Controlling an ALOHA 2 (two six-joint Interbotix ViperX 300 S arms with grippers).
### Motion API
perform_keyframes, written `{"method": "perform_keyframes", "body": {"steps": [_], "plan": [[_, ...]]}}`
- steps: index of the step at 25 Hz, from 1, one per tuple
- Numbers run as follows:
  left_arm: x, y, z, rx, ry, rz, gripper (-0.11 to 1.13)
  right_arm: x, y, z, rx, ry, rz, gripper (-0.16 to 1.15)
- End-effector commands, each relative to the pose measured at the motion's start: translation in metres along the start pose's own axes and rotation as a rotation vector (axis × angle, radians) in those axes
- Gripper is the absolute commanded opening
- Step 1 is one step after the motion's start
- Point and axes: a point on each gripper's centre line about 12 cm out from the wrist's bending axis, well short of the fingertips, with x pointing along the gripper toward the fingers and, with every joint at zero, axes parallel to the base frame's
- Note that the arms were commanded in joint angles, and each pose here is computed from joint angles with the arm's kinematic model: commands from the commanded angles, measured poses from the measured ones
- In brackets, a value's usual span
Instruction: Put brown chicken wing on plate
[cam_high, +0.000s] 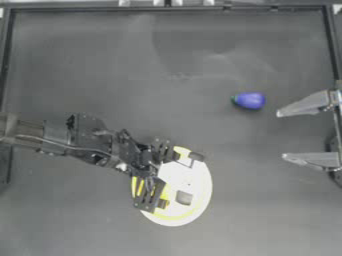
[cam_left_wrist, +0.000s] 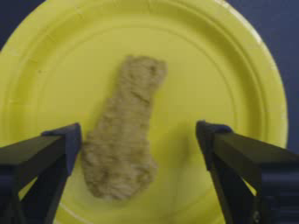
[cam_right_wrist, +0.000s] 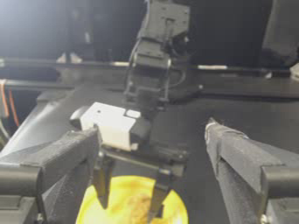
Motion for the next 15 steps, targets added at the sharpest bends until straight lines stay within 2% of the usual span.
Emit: {"method": "perform_keyframes", "body": {"steps": [1, 9, 15], "plan": [[-0.019, 0.003, 0.020, 0.007, -0.070, 0.016, 1.00, 0.002, 0.000, 0.008, 0.001, -0.021, 0.000, 1.00], [-0.035, 0.011, 0.034, 0.039, -0.093, 0.043, 1.02, 0.002, 0.000, 0.008, 0.000, -0.021, 0.000, 1.00], [-0.063, 0.015, 0.040, 0.050, -0.122, 0.063, 1.00, 0.002, 0.000, 0.008, -0.002, -0.021, 0.000, 1.00]]}}
